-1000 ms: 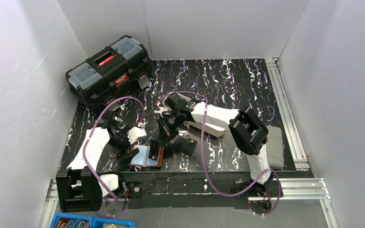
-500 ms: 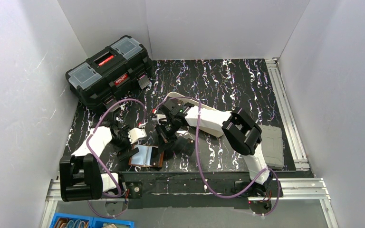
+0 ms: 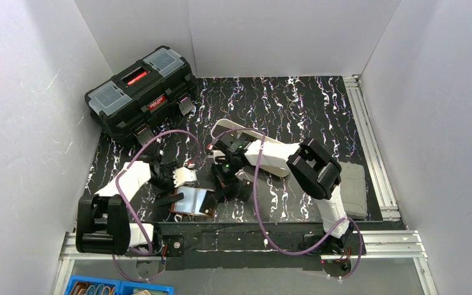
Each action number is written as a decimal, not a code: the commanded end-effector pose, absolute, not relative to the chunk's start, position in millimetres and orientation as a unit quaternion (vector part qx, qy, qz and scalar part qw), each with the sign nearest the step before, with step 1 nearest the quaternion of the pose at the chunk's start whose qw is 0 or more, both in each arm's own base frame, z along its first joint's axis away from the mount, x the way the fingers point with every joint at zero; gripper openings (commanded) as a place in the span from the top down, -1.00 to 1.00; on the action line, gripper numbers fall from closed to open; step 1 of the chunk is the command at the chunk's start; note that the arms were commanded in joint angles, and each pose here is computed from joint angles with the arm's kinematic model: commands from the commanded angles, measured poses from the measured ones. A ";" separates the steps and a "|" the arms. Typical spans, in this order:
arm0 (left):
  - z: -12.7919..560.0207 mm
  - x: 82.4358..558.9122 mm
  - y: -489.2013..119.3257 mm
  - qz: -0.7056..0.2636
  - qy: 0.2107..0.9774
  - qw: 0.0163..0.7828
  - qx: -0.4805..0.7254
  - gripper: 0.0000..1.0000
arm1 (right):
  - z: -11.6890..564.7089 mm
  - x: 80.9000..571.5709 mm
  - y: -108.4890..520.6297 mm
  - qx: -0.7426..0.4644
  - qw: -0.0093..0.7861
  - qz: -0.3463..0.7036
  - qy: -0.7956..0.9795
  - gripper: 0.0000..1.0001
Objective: Put the credit cards into the card holder
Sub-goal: Insert the credit card into the card holder.
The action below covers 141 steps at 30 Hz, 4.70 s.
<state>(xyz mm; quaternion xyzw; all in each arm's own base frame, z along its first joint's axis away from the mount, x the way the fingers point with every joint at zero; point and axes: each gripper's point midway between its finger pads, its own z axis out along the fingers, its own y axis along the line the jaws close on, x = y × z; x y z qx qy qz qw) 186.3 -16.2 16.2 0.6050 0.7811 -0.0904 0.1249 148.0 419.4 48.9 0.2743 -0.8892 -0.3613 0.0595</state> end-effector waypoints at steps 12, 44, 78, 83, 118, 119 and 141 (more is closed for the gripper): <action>22.3 217.5 -95.7 -0.152 0.752 0.097 0.634 -0.97 | 77.1 213.8 374.3 0.197 -0.038 -0.389 -0.899 0.97; 39.8 224.4 -78.7 -0.168 0.793 0.102 0.577 -0.97 | 93.4 203.6 392.4 0.206 -0.049 -0.452 -0.866 0.97; 19.2 215.8 -80.4 -0.131 0.789 0.093 0.593 -0.97 | 83.2 207.5 393.0 0.199 -0.044 -0.460 -0.864 0.97; 17.6 215.9 -80.1 -0.126 0.791 0.094 0.592 -0.97 | 81.2 206.8 391.1 0.198 -0.043 -0.455 -0.867 0.97; 16.3 209.5 -86.2 -0.124 0.784 0.093 0.601 -0.97 | 60.5 196.2 400.0 0.205 -0.011 -0.436 -0.877 0.97; 16.6 209.6 -86.6 -0.124 0.784 0.093 0.601 -0.97 | 59.1 196.2 401.6 0.206 -0.006 -0.435 -0.876 0.97; 19.8 215.9 -91.4 -0.129 0.784 0.098 0.599 -0.97 | 34.6 186.1 404.2 0.247 0.008 -0.374 -0.894 0.97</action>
